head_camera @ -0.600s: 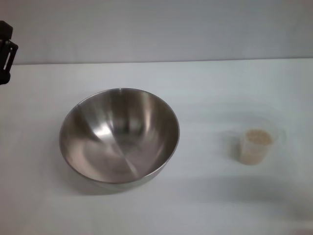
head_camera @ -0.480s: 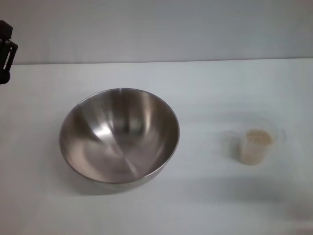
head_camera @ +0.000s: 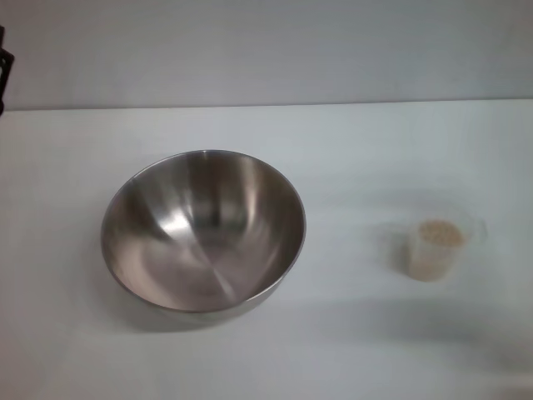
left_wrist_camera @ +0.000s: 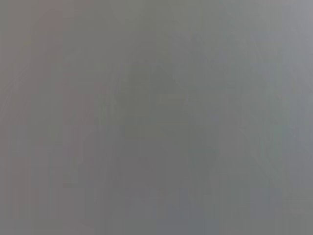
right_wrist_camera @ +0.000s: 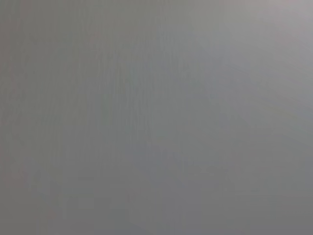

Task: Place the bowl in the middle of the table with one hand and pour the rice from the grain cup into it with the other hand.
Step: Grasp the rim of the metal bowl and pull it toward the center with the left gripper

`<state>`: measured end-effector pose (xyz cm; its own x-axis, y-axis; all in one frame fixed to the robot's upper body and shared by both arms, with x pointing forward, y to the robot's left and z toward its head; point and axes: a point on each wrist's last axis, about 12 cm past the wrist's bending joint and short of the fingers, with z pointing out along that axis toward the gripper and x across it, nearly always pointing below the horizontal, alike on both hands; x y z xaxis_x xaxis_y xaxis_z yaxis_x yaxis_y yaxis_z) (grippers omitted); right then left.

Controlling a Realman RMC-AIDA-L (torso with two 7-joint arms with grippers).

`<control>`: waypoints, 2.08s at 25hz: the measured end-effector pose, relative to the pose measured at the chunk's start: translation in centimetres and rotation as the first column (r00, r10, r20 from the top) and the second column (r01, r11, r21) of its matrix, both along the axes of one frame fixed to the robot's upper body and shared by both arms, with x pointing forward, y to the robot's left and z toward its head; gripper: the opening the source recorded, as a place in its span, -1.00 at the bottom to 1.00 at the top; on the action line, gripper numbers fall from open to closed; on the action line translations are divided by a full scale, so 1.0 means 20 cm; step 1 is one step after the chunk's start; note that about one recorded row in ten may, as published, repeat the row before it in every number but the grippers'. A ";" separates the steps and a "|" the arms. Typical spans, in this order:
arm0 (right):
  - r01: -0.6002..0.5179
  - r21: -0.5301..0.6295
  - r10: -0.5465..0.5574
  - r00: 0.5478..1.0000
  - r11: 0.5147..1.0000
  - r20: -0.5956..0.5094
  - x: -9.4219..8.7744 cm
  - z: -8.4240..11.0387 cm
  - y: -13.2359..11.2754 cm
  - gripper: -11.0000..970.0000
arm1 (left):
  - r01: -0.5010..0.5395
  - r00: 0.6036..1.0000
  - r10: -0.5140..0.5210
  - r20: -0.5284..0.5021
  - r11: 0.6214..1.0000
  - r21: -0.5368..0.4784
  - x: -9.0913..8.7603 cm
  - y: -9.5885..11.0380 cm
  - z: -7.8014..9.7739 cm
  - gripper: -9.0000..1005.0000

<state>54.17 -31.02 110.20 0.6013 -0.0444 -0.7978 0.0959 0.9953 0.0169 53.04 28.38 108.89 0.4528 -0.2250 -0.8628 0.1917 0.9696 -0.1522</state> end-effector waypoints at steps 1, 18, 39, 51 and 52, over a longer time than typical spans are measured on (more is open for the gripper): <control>0.000 0.000 0.000 1.000 1.000 0.000 0.00 0.00 0.00 0.18 | 0.000 1.000 0.000 0.000 1.000 0.000 0.00 0.00 0.00 0.62; 0.003 -0.006 -0.003 1.000 1.000 0.003 0.00 0.00 0.00 0.18 | 0.008 0.890 -0.015 -0.456 1.000 -0.018 0.19 -0.06 0.45 0.62; 0.000 -0.012 0.000 1.000 1.000 0.006 0.00 0.01 0.00 0.18 | 0.254 0.345 -0.037 -0.938 0.965 0.056 0.07 -0.17 0.70 0.61; 0.003 -0.017 -0.003 1.000 1.000 0.002 0.00 0.00 0.00 0.18 | 0.288 0.168 -0.009 -0.986 0.957 0.041 0.08 -0.18 0.63 0.61; 0.004 -0.017 -0.004 1.000 1.000 0.001 0.00 0.00 0.00 0.18 | 0.288 0.161 -0.009 -0.987 0.957 0.039 0.08 -0.18 0.62 0.61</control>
